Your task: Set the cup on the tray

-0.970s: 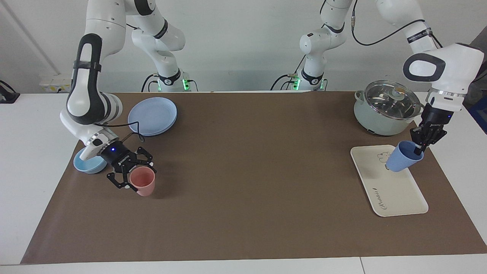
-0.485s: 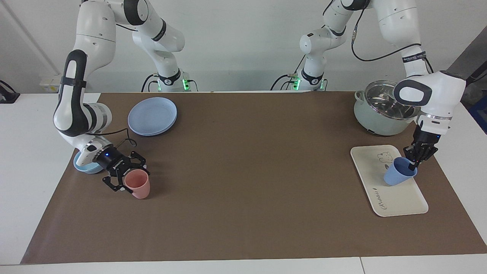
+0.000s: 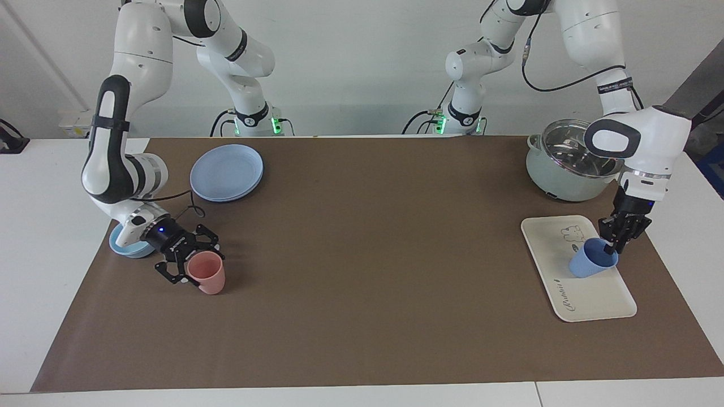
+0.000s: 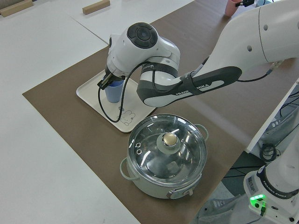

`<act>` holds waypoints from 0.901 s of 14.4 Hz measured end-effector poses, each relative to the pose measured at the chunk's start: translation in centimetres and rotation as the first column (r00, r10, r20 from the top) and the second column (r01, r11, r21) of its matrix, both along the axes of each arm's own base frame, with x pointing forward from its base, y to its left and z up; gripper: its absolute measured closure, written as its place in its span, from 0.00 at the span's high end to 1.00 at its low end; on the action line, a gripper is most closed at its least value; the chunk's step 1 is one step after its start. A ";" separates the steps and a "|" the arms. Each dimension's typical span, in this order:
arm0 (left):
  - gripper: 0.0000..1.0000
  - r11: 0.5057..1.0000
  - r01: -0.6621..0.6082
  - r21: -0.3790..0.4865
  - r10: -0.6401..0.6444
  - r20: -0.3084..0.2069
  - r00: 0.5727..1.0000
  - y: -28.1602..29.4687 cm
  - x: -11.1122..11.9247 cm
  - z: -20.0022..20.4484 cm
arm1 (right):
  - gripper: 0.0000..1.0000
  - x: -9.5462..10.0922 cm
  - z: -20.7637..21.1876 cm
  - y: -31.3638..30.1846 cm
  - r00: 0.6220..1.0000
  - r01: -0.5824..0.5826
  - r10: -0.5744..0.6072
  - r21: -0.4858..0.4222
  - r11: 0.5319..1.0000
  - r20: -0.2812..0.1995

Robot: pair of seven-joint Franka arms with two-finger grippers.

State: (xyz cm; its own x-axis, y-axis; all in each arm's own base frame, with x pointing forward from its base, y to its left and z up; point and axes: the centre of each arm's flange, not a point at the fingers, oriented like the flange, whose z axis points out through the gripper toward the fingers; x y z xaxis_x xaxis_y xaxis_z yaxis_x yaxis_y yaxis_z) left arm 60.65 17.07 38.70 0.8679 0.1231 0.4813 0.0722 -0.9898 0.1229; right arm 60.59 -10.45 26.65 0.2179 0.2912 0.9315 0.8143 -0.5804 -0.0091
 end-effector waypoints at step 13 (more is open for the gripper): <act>0.89 0.978 0.014 -0.207 -0.065 -0.244 0.968 -0.9 2.1 10.2 | 1.00 -0.9 15.2 -0.8 0.991 -0.108 0.090 -0.196 0.975 -0.101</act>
State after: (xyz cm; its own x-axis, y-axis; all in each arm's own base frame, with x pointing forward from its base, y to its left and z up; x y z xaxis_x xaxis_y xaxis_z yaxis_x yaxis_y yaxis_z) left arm 62.80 16.17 48.89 0.9628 0.1583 0.2191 0.0870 -0.9489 0.3034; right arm 59.69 -11.23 41.87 0.2601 0.4945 0.8294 0.8689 -0.4944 0.0223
